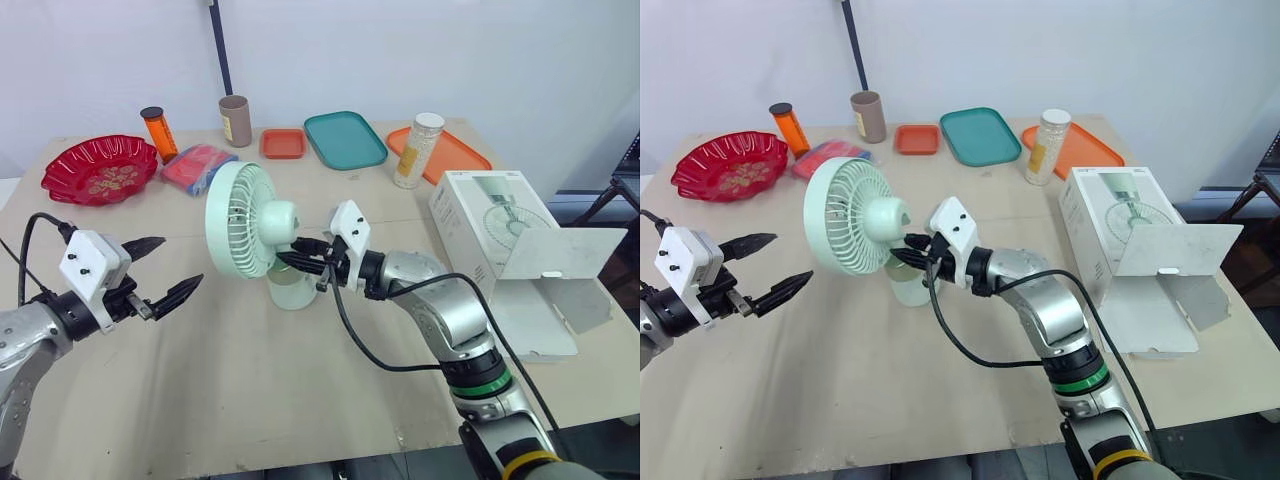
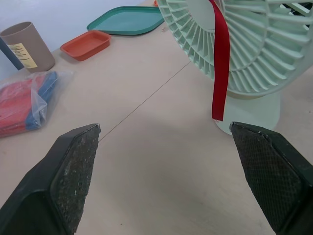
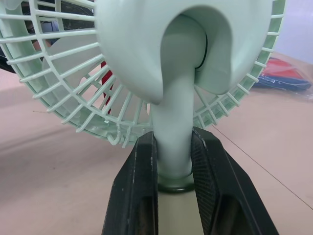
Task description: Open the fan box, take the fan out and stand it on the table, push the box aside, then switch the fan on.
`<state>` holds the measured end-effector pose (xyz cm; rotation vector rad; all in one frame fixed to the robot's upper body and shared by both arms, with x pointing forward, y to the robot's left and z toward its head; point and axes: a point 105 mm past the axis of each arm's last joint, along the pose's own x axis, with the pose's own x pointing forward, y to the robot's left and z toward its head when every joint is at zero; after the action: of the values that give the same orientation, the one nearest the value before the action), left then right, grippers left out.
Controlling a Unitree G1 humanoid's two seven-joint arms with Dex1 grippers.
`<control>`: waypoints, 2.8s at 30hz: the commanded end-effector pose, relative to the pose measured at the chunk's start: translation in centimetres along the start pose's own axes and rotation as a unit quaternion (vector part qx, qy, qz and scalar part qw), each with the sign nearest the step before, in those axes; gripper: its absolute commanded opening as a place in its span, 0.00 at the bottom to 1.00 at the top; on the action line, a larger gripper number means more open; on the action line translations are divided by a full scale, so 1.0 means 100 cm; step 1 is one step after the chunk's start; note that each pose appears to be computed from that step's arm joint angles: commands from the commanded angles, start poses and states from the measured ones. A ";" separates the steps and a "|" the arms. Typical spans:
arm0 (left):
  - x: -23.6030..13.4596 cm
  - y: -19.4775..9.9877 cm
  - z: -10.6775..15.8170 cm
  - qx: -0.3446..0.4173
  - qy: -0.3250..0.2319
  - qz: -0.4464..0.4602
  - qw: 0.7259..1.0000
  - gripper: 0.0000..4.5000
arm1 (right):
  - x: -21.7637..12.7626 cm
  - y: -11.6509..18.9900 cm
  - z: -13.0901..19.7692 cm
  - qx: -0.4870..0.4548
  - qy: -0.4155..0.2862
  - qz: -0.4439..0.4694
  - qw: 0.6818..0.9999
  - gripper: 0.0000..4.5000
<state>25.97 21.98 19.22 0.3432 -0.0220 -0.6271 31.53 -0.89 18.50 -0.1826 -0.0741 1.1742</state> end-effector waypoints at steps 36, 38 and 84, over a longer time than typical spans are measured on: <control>-0.025 -0.050 -0.035 -0.035 0.025 0.003 0.999 1.00 | -0.036 0.031 0.078 0.006 -0.129 0.213 0.968 0.14; -0.024 -0.049 -0.033 -0.034 0.023 0.001 0.999 1.00 | -0.036 0.031 0.077 0.007 -0.125 0.216 0.968 0.14; -0.016 -0.077 -0.045 -0.059 0.068 -0.137 0.986 0.01 | -0.021 0.054 0.005 -0.018 -0.102 0.246 0.964 0.13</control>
<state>20.87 18.84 12.22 0.2525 0.2114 -0.8547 26.21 -0.99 17.14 -0.1080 -0.1719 1.6658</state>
